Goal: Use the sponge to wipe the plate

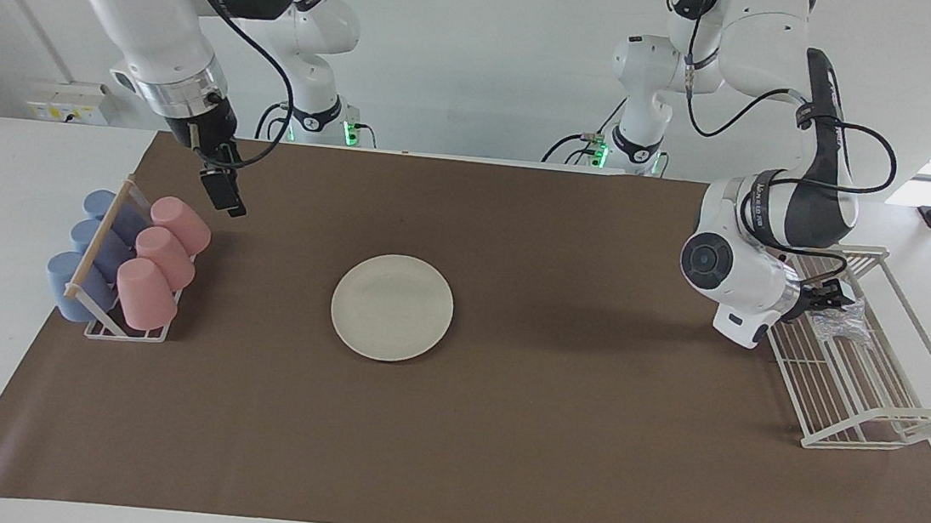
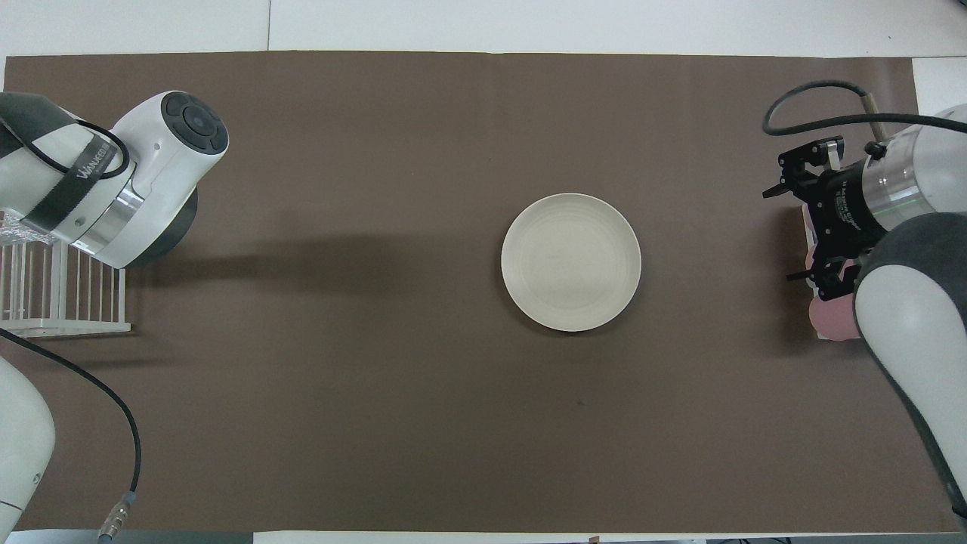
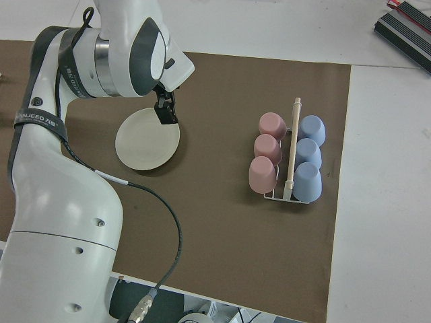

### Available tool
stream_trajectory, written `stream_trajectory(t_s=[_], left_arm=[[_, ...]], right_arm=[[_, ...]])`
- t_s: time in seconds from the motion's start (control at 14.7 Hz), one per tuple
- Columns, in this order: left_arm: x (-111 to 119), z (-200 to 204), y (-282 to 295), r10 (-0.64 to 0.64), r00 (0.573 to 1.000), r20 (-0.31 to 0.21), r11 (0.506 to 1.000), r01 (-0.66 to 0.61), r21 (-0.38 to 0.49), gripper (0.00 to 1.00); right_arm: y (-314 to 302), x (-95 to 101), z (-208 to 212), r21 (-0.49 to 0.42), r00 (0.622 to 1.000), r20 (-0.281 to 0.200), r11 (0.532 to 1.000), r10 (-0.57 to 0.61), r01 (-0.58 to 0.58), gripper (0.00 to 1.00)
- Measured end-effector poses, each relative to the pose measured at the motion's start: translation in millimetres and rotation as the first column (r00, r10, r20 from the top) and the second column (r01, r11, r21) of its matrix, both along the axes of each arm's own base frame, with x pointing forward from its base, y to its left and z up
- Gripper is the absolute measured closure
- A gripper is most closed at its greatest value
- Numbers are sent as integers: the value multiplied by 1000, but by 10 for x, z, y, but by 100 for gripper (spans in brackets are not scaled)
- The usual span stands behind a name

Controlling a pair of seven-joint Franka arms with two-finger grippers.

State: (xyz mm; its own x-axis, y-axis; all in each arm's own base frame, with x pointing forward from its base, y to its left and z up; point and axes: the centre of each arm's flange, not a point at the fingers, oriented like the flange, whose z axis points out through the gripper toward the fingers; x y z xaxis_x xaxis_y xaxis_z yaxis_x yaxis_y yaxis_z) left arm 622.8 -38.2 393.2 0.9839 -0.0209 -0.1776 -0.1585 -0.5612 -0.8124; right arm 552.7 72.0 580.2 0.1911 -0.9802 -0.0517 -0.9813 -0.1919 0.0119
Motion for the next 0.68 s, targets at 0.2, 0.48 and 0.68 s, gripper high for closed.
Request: stream_trajectory(t_s=[0.2, 0.48, 0.68], left_arm=[[0, 1, 2, 0, 1000, 0, 1000, 0, 0, 85], [15, 39, -3, 2, 1000, 8, 1000, -2, -4, 96], [50, 267, -52, 57, 998, 41, 995, -53, -86, 96]], right_arm=[[87, -83, -20, -4, 1000, -29, 1000, 5, -5, 0], [212, -139, -7, -3, 999, -35, 999, 31, -32, 0], [506, -196, 2, -3, 999, -34, 1000, 21, -21, 0]])
